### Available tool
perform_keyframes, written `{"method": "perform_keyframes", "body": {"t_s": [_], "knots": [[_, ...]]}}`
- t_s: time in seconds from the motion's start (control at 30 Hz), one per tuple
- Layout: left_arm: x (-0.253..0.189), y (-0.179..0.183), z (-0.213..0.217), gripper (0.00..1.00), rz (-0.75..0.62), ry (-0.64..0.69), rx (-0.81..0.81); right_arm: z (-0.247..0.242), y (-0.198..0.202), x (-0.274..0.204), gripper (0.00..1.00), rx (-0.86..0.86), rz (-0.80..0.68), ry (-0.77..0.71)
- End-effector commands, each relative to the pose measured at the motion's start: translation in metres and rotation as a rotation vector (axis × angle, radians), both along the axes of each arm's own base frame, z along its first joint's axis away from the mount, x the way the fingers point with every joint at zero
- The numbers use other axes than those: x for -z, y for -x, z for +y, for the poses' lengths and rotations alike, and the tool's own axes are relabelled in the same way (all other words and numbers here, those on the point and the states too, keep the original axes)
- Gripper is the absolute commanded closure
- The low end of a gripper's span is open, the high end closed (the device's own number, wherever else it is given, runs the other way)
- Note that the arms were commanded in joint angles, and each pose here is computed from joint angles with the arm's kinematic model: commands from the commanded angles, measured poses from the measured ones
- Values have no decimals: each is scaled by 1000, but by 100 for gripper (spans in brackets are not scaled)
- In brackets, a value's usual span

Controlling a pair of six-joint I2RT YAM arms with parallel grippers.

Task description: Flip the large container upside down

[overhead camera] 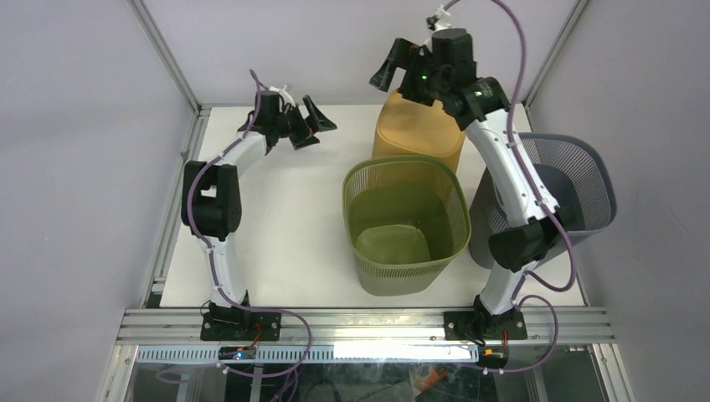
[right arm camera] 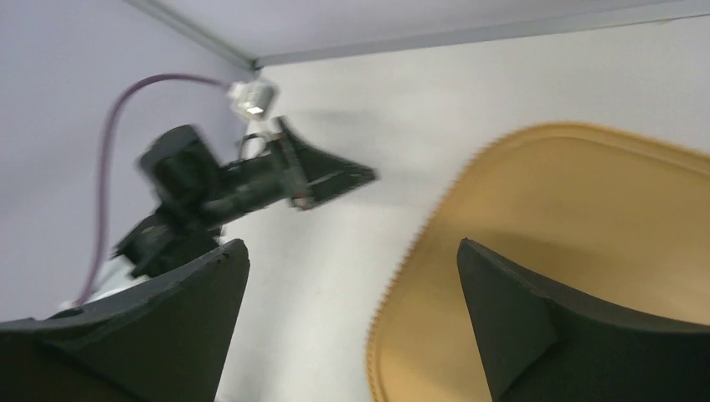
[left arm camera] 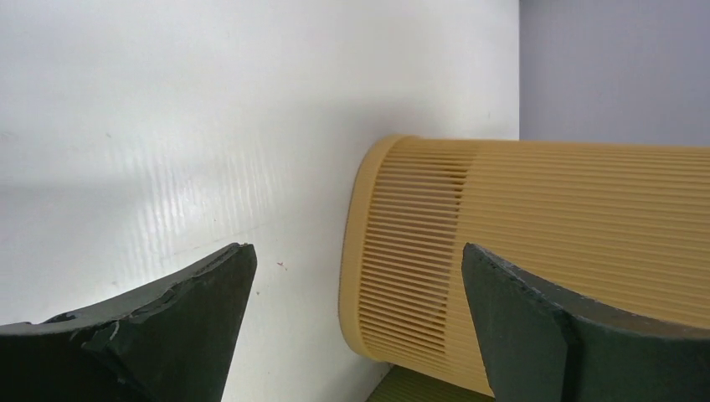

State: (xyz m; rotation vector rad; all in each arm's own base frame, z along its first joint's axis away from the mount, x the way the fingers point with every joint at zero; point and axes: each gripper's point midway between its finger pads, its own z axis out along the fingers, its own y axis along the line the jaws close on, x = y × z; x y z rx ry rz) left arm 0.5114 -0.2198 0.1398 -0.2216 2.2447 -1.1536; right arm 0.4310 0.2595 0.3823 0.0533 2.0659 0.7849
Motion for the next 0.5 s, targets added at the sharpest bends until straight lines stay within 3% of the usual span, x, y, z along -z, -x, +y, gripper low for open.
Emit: {"method": "perform_keyframes", "body": {"t_s": [0.0,0.13,0.27,0.47], "knots": [[-121,5,13,2,-288,-38,1,-109,18,-46,1,289,-141,137],[-154,25,16,1,-353,-37,11,-165,36,-20,0,412,-59,215],[-175,47,18,1,-378,-21,21,-175,59,10,1,395,40,297],[-210,79,13,1,-410,40,71,-170,60,40,16,342,104,343]]}}
